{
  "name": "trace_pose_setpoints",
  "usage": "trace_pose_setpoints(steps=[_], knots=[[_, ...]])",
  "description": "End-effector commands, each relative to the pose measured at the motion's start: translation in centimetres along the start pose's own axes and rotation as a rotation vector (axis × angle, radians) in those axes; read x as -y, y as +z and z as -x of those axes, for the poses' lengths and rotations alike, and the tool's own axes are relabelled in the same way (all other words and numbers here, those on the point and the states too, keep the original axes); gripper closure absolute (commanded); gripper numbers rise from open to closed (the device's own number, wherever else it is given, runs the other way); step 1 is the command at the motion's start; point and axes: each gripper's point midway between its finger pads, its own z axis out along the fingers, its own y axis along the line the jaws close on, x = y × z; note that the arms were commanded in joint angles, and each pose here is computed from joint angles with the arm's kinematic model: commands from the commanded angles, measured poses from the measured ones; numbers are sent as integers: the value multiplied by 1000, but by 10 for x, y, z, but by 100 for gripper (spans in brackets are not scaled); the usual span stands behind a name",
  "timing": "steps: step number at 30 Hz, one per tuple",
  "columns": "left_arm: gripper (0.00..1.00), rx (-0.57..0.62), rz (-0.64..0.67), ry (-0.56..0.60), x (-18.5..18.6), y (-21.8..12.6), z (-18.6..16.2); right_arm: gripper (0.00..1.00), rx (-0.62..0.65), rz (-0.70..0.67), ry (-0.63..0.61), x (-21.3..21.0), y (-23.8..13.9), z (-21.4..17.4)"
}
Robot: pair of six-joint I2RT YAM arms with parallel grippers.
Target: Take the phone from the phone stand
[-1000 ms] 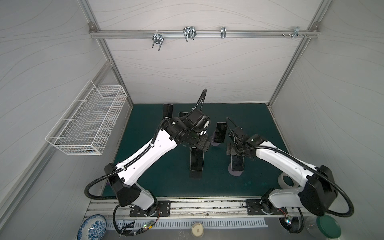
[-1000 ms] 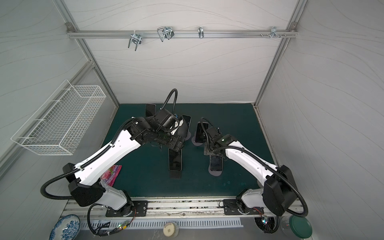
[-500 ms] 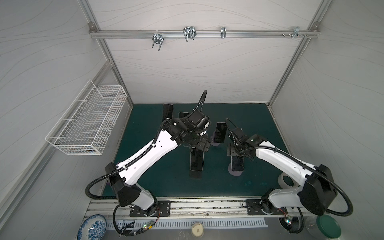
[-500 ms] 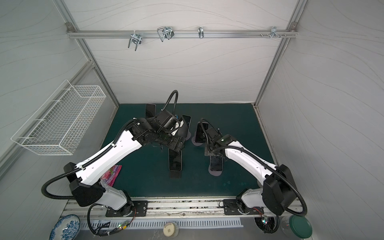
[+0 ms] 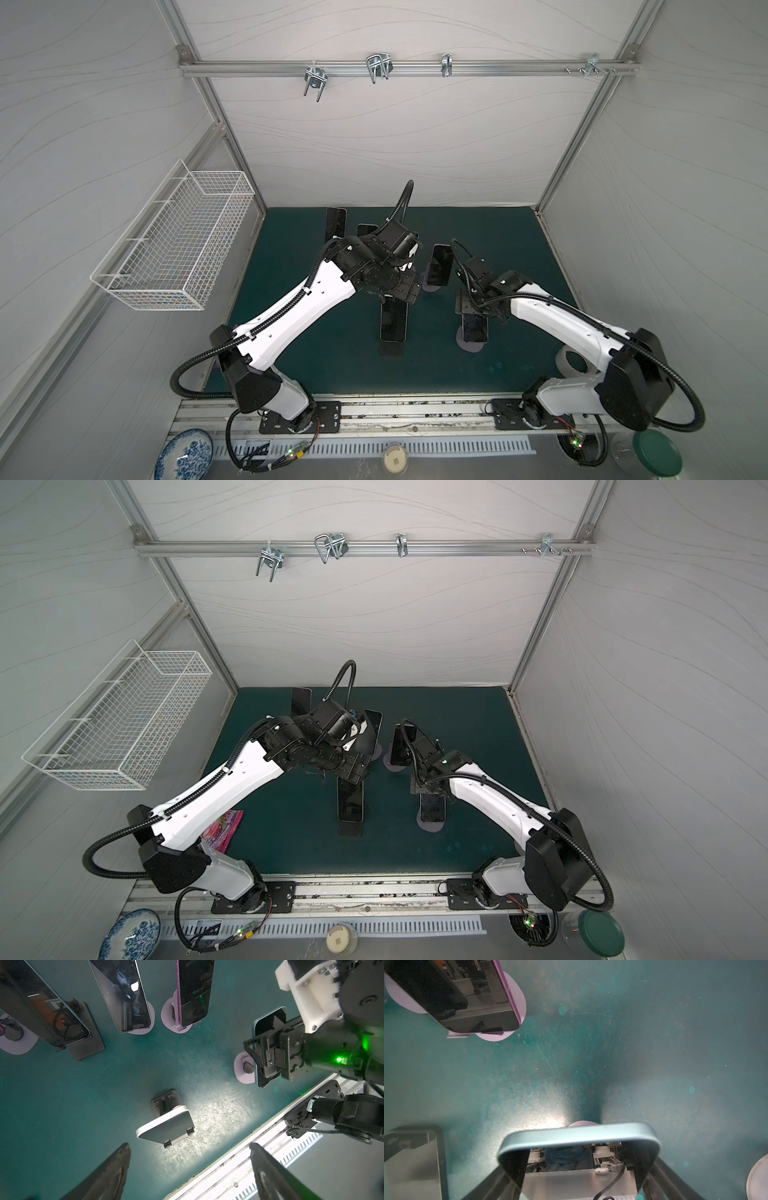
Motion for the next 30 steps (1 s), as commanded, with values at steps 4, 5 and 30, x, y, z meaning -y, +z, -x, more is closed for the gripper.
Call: trace_pose_setpoints(steps=[4,5,30], knots=[[9,38,-13,-5,4,-5,9,18,-5,12,2,-1,1,-4],[9,35,-11,-4,4,-4,8,18,-7,14,2,-2,1,-4],[9,54,-20,-2,6,-9,12,32,-7,49,2,-4,-3,-6]])
